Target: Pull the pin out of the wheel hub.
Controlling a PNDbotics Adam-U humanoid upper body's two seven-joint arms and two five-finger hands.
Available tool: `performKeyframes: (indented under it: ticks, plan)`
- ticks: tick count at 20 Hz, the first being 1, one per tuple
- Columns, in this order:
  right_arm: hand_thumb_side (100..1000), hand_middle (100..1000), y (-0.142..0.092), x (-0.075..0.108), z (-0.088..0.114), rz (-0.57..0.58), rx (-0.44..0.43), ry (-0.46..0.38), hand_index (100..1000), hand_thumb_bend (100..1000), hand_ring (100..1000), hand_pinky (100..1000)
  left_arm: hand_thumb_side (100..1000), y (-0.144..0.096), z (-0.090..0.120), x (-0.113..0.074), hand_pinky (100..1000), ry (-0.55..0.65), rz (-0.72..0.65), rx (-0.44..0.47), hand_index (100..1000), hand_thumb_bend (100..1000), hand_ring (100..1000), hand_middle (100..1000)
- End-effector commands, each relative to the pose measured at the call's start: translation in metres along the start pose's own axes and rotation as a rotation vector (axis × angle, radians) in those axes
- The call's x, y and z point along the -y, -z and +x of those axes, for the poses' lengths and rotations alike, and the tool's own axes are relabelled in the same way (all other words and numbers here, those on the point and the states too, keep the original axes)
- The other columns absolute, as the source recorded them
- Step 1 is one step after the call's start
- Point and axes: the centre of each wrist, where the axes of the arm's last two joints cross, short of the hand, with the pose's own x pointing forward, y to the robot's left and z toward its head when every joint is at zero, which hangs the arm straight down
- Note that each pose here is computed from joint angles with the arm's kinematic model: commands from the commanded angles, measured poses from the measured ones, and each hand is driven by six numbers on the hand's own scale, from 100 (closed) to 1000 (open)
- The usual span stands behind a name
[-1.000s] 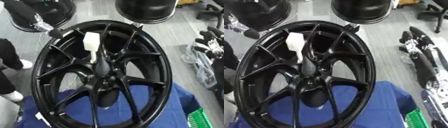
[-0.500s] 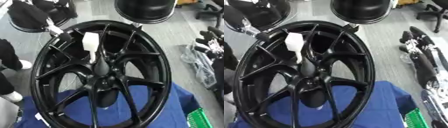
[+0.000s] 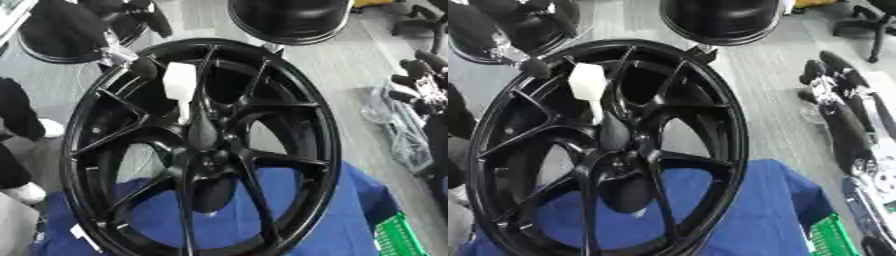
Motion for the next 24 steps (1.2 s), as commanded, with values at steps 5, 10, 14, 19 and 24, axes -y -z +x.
performKeyframes:
  ticks: [5, 10, 14, 19, 24]
  plan:
    - [561, 844, 0.002, 0.003, 0.004, 0.005, 0.01, -0.019, 922, 255, 845, 806, 534, -0.006, 0.03, -0.004, 988, 0.137, -0.003, 0.024, 866, 677, 922, 818]
    - [560, 843, 0.002, 0.003, 0.005, 0.005, 0.01, -0.02, 922, 255, 845, 806, 493, -0.005, 0.04, 0.0, 982, 0.193, -0.015, 0.024, 869, 688, 926, 829]
    - [560, 843, 0.002, 0.003, 0.005, 0.006, 0.01, -0.019, 922, 255, 844, 805, 426, -0.005, 0.041, 0.0, 974, 0.263, -0.006, -0.028, 869, 701, 929, 836]
    - [560, 843, 0.003, 0.002, 0.005, 0.009, 0.012, -0.015, 922, 251, 845, 806, 362, 0.001, 0.034, 0.001, 964, 0.28, -0.002, -0.074, 871, 663, 924, 834]
    - [558, 840, 0.004, 0.001, 0.005, 0.011, 0.013, -0.012, 922, 255, 842, 806, 305, 0.007, 0.029, 0.002, 958, 0.265, -0.009, -0.084, 862, 644, 925, 841]
